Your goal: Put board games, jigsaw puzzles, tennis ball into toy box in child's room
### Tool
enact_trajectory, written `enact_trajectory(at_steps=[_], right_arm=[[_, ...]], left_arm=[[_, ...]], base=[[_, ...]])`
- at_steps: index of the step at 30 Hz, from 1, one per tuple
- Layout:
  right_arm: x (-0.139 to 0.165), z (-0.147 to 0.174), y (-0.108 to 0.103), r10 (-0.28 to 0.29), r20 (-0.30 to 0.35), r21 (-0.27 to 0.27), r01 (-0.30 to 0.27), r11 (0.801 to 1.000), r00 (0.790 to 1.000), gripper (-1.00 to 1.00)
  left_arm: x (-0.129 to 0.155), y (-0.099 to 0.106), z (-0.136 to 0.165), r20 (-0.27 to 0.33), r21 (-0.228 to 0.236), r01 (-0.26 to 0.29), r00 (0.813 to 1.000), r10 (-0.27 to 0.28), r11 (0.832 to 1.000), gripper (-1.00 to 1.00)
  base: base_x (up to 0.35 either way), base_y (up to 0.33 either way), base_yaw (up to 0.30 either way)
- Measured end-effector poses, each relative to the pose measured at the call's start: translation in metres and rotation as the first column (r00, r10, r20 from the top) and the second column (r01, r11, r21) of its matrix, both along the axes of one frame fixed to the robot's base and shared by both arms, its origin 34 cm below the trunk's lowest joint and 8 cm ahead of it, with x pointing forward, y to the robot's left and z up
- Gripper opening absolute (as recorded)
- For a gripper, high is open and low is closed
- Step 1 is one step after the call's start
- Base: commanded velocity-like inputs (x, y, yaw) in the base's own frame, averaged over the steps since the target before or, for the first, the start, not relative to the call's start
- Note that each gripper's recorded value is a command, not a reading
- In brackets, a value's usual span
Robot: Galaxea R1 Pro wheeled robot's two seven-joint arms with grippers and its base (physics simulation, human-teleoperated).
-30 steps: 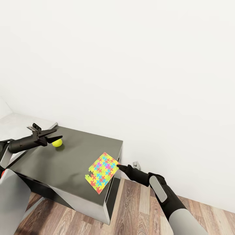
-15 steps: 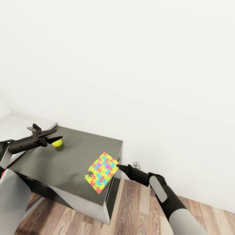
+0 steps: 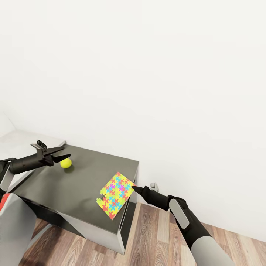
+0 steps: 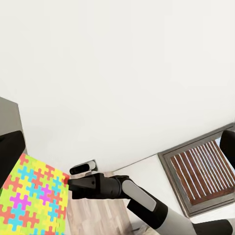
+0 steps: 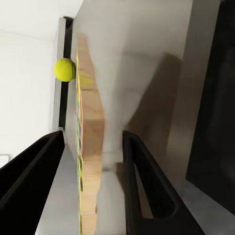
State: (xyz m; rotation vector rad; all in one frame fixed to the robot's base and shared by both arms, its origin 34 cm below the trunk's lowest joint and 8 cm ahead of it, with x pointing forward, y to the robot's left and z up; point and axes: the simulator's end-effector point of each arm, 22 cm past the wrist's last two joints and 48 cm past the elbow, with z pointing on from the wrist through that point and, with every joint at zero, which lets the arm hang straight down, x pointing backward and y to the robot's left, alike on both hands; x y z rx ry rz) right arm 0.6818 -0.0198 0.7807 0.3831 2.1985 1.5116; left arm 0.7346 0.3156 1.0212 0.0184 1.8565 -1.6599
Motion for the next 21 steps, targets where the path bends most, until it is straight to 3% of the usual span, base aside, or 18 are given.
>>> enact_trajectory(at_steps=[21], right_arm=[[-0.003,0.038,0.003,0.004,0.021,0.027,-0.004,1.0,1.0,-1.0]], left_arm=[[-0.014,0.001,0.006,-0.052,0.001,-0.002,0.999,0.002,1.0,1.0]], base=[[0.0,0.0,0.0]])
